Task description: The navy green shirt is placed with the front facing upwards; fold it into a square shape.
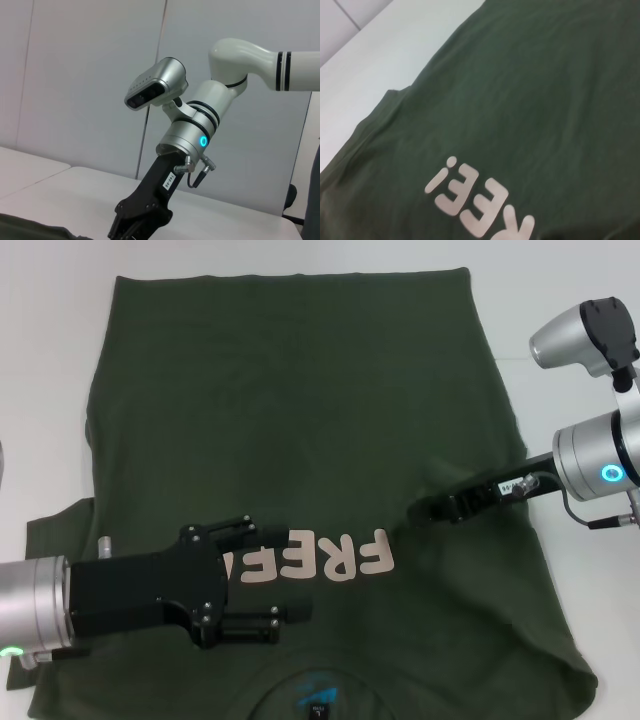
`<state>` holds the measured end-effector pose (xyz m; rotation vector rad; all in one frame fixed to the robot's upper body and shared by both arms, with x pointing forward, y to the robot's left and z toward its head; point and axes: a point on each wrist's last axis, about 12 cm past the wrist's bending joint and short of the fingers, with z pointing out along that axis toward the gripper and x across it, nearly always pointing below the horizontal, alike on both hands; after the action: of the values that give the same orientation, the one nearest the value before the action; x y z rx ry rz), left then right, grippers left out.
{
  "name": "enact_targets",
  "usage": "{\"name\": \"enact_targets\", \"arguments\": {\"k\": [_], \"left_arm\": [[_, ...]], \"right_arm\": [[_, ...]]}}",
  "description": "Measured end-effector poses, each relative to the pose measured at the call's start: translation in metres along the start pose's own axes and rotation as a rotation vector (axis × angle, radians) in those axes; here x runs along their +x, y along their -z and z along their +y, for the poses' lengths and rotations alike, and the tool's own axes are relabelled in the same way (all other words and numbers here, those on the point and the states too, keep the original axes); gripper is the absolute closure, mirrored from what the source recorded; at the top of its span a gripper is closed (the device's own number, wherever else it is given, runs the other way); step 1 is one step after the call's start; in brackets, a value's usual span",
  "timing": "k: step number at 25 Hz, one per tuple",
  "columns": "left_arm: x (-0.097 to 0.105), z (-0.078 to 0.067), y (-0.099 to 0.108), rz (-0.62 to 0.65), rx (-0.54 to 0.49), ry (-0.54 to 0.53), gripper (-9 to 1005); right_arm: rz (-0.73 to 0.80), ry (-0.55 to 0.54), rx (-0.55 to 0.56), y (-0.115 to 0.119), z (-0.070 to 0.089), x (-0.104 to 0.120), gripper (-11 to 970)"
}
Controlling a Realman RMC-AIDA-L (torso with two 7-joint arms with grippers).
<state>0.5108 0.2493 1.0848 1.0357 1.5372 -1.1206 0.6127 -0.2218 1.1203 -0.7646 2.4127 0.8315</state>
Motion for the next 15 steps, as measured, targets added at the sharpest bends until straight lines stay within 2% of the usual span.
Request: {"name": "enact_targets", "arguments": {"k": [5,11,15], "left_arm": [[0.0,0.0,0.0,0.001,-0.005,0.001,122],[0.001,0.001,0.0,0.003,-0.015,0.0,123],[0.0,0.002,0.0,-0.005,-0.021,0.003,123]], "right_arm": [[-0.032,-0.009,0.005,0.001,-0.002,-0.001,751],[-0.067,0.013,-0.018,0.005,-0.001,-0.003,610],[-0.125,0.058,-0.076,0.019,-0.005,0.01,516]]}}
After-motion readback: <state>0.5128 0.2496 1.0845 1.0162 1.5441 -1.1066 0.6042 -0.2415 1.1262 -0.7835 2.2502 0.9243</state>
